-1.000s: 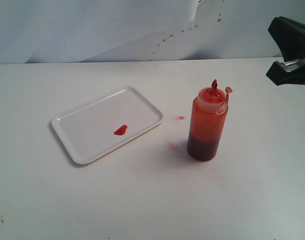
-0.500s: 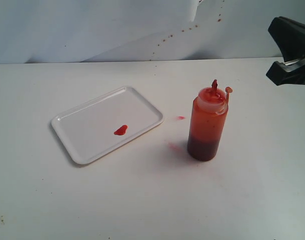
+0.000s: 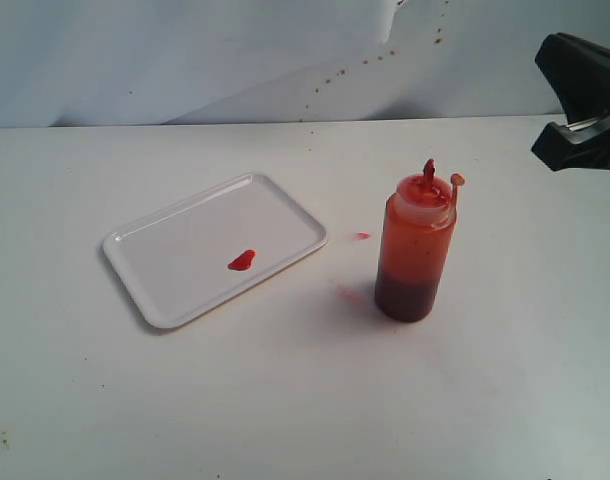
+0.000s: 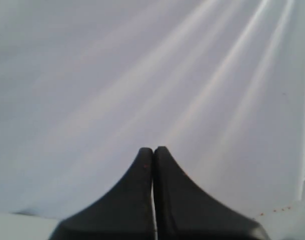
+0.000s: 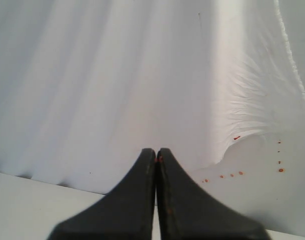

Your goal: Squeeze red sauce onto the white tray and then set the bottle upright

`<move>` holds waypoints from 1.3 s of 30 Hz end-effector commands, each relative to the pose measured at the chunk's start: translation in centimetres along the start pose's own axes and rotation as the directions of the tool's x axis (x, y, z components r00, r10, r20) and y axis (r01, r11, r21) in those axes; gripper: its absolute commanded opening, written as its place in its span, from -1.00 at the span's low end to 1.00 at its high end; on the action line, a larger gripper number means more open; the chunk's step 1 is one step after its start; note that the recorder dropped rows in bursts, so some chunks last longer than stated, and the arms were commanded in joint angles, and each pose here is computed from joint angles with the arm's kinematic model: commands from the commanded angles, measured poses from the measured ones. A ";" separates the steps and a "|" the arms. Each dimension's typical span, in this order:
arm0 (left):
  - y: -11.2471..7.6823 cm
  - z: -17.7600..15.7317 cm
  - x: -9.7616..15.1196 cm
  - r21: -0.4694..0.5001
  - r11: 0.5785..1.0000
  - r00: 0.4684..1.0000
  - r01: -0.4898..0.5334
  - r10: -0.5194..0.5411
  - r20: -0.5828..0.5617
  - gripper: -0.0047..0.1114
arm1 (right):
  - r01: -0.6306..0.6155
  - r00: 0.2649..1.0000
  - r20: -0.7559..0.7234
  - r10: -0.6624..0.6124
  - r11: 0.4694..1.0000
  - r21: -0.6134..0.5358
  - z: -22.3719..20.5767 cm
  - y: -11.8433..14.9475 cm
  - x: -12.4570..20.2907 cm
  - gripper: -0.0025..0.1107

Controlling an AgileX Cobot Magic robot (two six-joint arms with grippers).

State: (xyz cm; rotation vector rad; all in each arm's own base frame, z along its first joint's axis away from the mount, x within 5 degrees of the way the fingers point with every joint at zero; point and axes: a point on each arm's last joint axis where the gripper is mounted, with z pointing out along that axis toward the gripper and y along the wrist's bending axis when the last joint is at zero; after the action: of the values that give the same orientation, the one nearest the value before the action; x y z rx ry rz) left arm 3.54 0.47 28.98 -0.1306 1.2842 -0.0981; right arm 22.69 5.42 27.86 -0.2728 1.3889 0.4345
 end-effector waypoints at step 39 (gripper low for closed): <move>0.8 -0.7 9.4 0.049 0.994 0.912 -0.102 0.113 -0.393 -0.92 | 0.006 1.000 0.002 -0.006 1.000 -0.001 -0.1 0.1 0.0 -0.96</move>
State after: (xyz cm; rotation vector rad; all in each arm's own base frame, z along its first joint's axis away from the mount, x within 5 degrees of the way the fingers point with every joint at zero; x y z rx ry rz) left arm 5.40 -0.13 21.04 -0.0168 1.6497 -0.0460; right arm 22.69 5.42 27.86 -0.2728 1.3889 0.4345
